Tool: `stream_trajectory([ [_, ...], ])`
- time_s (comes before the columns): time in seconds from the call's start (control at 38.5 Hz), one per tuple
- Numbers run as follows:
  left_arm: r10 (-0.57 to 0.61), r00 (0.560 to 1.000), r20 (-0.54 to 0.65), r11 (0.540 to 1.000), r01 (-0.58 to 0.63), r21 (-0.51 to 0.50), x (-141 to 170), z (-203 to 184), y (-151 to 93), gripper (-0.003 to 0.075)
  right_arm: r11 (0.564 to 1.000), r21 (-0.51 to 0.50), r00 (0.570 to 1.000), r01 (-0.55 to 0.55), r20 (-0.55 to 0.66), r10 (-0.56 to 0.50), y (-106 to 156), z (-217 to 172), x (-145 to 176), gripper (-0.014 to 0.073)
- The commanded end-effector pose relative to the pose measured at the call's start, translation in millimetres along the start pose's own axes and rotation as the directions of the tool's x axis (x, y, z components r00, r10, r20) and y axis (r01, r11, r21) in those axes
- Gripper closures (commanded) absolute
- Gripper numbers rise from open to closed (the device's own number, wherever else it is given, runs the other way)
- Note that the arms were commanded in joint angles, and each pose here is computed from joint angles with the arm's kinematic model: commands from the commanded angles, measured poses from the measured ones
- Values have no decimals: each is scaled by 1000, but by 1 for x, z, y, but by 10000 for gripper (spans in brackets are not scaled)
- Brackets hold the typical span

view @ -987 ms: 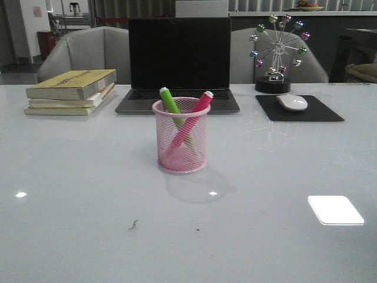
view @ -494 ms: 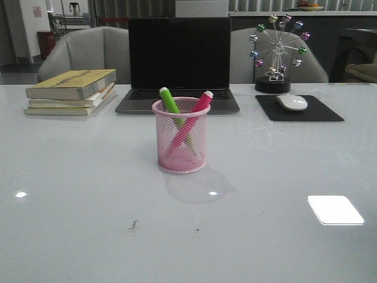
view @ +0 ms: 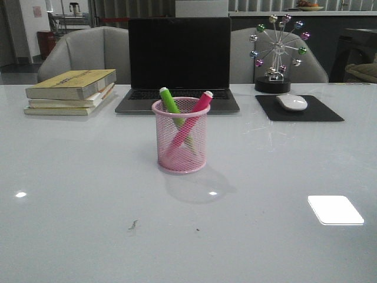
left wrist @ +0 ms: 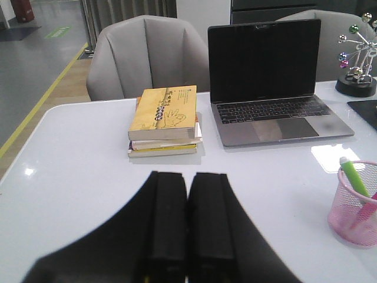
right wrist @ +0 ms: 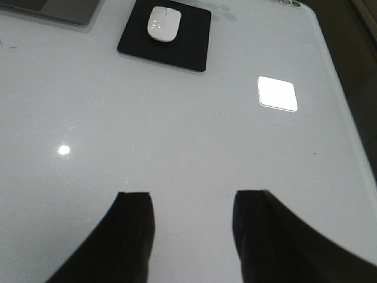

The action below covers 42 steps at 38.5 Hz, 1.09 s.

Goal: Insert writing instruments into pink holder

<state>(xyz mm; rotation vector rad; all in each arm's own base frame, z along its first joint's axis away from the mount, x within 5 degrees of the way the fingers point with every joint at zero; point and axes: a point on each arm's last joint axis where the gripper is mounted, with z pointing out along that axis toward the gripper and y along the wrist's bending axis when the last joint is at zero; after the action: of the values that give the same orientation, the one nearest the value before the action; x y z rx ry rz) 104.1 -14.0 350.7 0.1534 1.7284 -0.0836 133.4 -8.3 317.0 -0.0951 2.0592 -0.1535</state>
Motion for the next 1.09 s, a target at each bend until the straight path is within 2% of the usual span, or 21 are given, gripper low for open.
stream_trajectory([
  [0.0,-16,995,101,1000,17,-14,-15,-3,1,628,1000,26,993,16,113,-19,-3,-5,-15,160],
  [0.23,-16,995,101,1000,17,-14,-15,-3,1,628,1000,17,994,1,112,-3,-3,-5,-15,191],
  [0.73,-16,995,101,1000,17,-14,-15,-3,1,628,985,-81,981,-155,103,163,5,-6,-15,547],
  [1.07,-16,995,101,1000,17,-14,-15,-3,1,628,981,-91,978,-172,102,181,5,-6,-15,545],
])
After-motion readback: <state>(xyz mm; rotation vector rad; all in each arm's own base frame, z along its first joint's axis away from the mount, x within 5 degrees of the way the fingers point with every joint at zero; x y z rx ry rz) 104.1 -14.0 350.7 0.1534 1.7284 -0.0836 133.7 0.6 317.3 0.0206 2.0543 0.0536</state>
